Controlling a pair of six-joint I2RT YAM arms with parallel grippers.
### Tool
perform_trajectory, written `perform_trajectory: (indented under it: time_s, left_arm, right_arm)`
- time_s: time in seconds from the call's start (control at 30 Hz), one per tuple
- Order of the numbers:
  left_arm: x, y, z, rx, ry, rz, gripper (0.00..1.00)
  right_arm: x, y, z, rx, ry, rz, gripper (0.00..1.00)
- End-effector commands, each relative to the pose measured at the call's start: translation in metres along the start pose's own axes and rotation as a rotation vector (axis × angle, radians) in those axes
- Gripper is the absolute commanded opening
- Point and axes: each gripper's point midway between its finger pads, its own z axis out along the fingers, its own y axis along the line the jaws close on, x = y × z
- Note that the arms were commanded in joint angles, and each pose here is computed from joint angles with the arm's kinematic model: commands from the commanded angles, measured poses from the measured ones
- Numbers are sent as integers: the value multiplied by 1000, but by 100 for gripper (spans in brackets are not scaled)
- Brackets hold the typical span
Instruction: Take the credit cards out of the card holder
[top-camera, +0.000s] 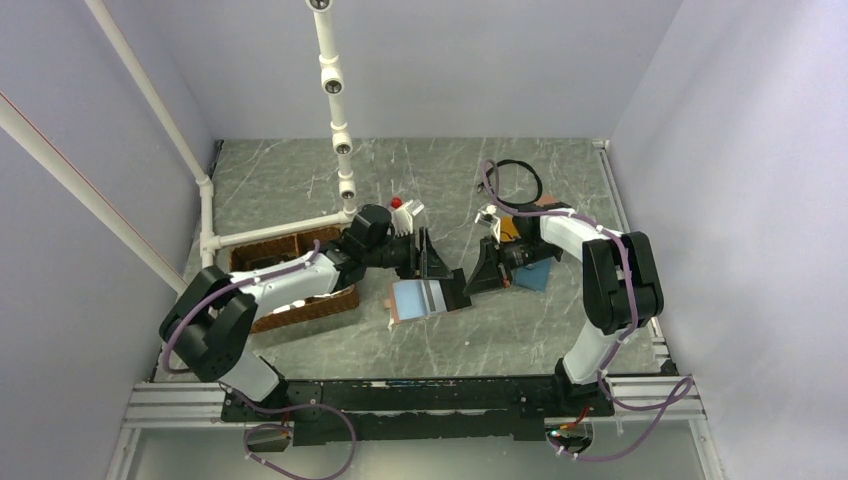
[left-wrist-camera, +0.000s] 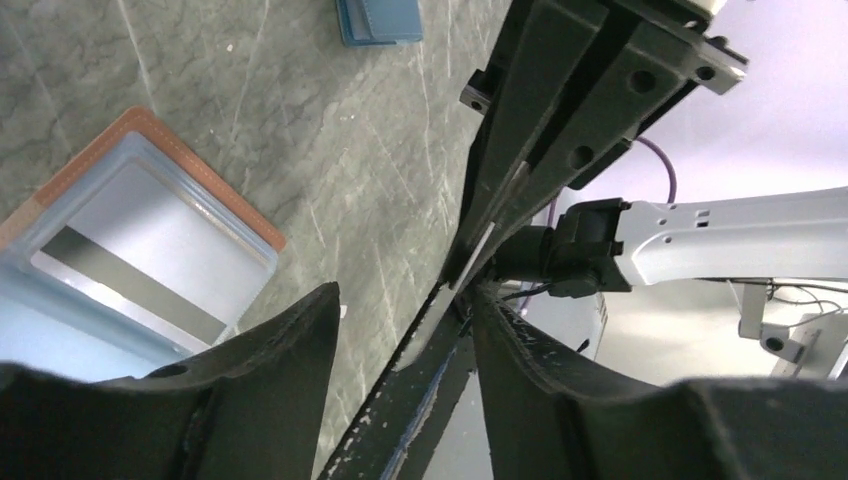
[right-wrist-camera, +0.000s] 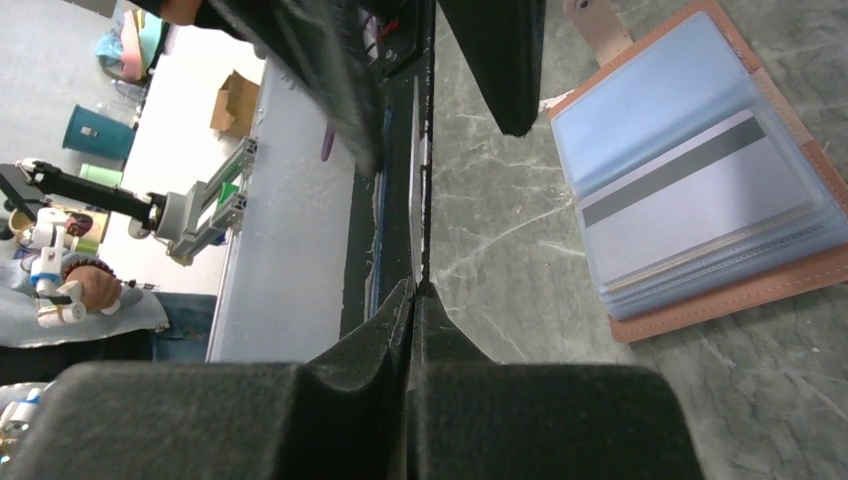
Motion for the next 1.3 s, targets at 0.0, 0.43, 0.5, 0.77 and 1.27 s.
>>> perform_trajectory:
  time_s: [0.0, 0.43, 0.5, 0.77, 1.27]
  left_arm:
    - [-7, -23, 8, 124, 22, 44, 49]
    - [13, -10, -22, 47, 67, 73, 0]
    - [13, -3, -37, -3, 45, 71, 0]
    - [8, 58, -141, -431, -169, -121, 0]
    - [22, 93, -367, -1655, -290, -358, 0]
  right_arm:
    - [-16, 10, 0, -23, -28, -103, 0]
    - [-16, 3, 0, -3, -7, -86, 30]
    - [-16, 2, 0, -2, -5, -85, 43]
    - [-15, -8, -10, 28, 9, -82, 62]
    - [-14, -14, -15, 53, 2, -76, 63]
